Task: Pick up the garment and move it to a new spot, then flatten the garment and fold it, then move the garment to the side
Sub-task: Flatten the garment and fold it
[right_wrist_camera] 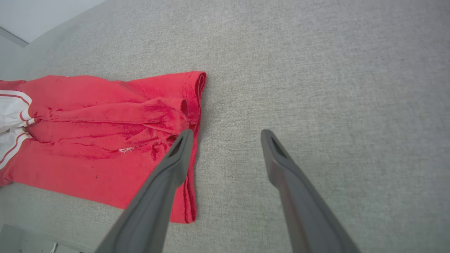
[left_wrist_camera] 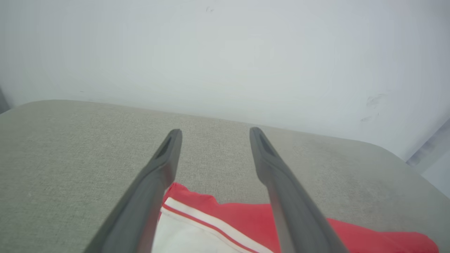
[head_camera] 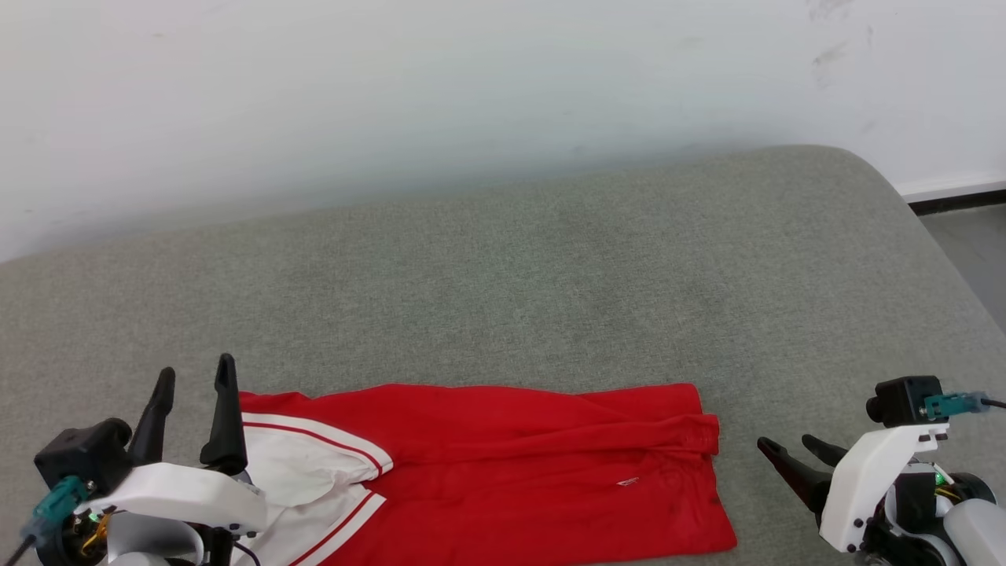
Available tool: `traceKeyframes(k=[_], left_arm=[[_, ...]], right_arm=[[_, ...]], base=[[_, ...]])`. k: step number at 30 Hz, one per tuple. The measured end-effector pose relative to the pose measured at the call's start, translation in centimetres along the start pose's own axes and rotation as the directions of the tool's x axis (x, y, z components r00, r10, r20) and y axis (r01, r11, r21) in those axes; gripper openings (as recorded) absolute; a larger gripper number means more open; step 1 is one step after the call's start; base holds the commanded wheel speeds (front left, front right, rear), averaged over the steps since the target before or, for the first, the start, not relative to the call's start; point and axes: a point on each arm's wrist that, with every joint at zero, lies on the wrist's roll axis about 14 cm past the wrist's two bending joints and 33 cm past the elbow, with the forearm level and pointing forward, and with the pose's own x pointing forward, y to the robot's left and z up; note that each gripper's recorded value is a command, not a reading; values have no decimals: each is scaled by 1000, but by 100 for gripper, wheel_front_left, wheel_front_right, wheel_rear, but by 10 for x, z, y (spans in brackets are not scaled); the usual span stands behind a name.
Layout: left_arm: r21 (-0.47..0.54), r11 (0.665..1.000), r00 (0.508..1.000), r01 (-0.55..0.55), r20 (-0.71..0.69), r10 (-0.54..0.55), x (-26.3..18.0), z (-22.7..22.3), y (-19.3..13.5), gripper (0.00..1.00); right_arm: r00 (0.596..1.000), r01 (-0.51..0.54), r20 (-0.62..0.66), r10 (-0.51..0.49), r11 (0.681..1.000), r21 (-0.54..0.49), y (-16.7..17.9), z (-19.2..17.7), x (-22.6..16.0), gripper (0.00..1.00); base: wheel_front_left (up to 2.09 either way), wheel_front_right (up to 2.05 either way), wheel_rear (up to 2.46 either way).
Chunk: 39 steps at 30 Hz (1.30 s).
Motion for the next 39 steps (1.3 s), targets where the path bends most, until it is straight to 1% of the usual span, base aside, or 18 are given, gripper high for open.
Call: traceKeyframes(k=[2, 7, 13, 19, 21, 23, 25, 28, 29, 30, 31, 32, 36, 39], left_arm=[[24, 1000, 998, 5, 57, -7, -1, 11, -6, 100], [64, 998, 993, -17, 119, 10, -10, 19, -10, 100], [113, 993, 989, -27, 149, 10, -20, 21, -10, 100], [122, 991, 988, -50, 152, 31, -19, 19, -4, 100], [120, 991, 988, -57, 152, 38, -16, 18, -2, 100], [123, 991, 988, -60, 145, 42, -13, 15, 0, 100], [123, 990, 989, -70, 139, 52, -11, 12, 4, 100], [126, 989, 990, -83, 127, 67, -9, 7, 9, 100], [127, 988, 990, -86, 125, 70, -8, 6, 10, 100], [130, 988, 990, -87, 125, 71, -7, 5, 11, 100], [132, 987, 990, -88, 124, 72, -7, 5, 11, 100], [131, 987, 990, -89, 122, 73, -6, 4, 11, 100], [134, 987, 990, -87, 118, 71, -5, 3, 11, 100], [140, 986, 989, -87, 127, 69, -6, 6, 11, 100]], right_arm=[[999, 6, -39, -5, 1000, 8, -2, -1, -3, 100], [989, -5, -151, 6, 1000, 6, 3, -11, -1, 100], [970, -55, -236, 55, 998, 10, 25, -20, 15, 100], [955, -88, -282, 89, 996, 16, 40, -19, 39, 100], [942, -90, -322, 94, 996, 26, 42, -25, 47, 100], [915, -88, -391, 98, 995, 44, 42, -40, 51, 100], [893, -98, -435, 112, 994, 55, 47, -48, 55, 100], [883, -105, -454, 121, 993, 62, 49, -52, 60, 100], [881, -106, -458, 123, 992, 62, 49, -53, 62, 63], [878, -107, -462, 128, 992, 70, 50, -54, 63, 35], [877, -108, -463, 127, 992, 69, 50, -54, 63, 3], [877, -108, -464, 128, 992, 69, 49, -54, 64, 0], [873, -134, -463, 153, 988, 73, 59, -56, 64, 0], [886, -151, -436, 159, 987, 55, 63, -50, 62, 0]], base=[[0, 0, 0], [0, 0, 0], [0, 0, 0], [0, 0, 0], [0, 0, 0], [0, 0, 0], [0, 0, 0], [0, 0, 0], [0, 0, 0], [0, 0, 0], [0, 0, 0], [0, 0, 0], [0, 0, 0], [0, 0, 0]])
